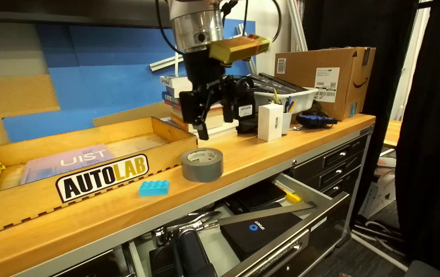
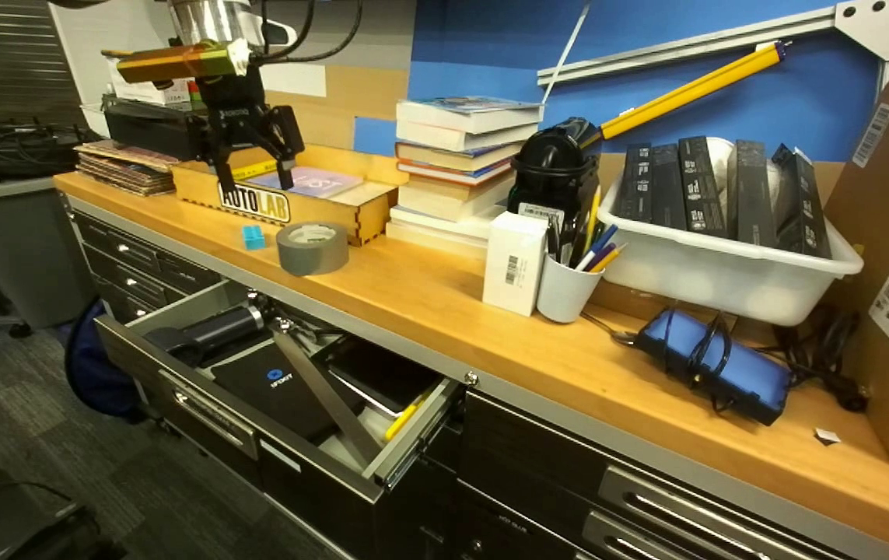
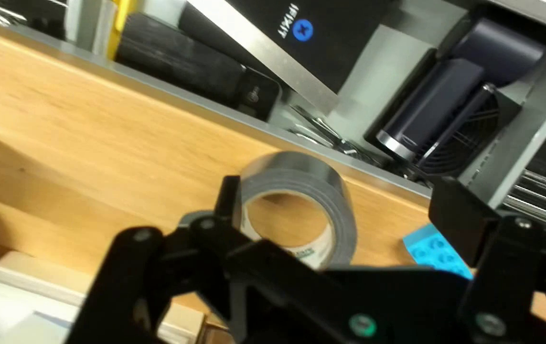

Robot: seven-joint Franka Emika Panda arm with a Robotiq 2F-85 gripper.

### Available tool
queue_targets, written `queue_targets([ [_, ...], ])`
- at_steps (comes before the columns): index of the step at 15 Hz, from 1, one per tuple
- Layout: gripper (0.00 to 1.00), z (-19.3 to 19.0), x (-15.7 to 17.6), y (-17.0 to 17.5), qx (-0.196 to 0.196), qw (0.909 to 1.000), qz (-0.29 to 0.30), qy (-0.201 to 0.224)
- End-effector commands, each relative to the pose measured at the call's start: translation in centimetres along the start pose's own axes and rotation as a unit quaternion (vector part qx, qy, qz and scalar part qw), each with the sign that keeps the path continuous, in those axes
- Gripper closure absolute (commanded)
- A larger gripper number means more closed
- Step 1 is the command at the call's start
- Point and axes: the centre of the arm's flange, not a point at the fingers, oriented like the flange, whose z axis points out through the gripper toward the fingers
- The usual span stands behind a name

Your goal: Pick up the blue object from the counter and put it in the drawer and close it

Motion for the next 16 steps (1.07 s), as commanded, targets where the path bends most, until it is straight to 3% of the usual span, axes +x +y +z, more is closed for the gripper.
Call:
queue_targets([
  [1,0.00,0.4,4.9,-1.6,0.061,0.9969,-0.043,0.027],
  [5,0.00,2.7,8.5,-3.7,0.110,0.9896,-0.091,0.016],
  [14,0.00,6.8,13.7,-8.0,0.120,0.9735,-0.190,-0.039],
  [16,0.00,7.5,14.0,-8.8,0.110,0.9741,-0.193,-0.041],
])
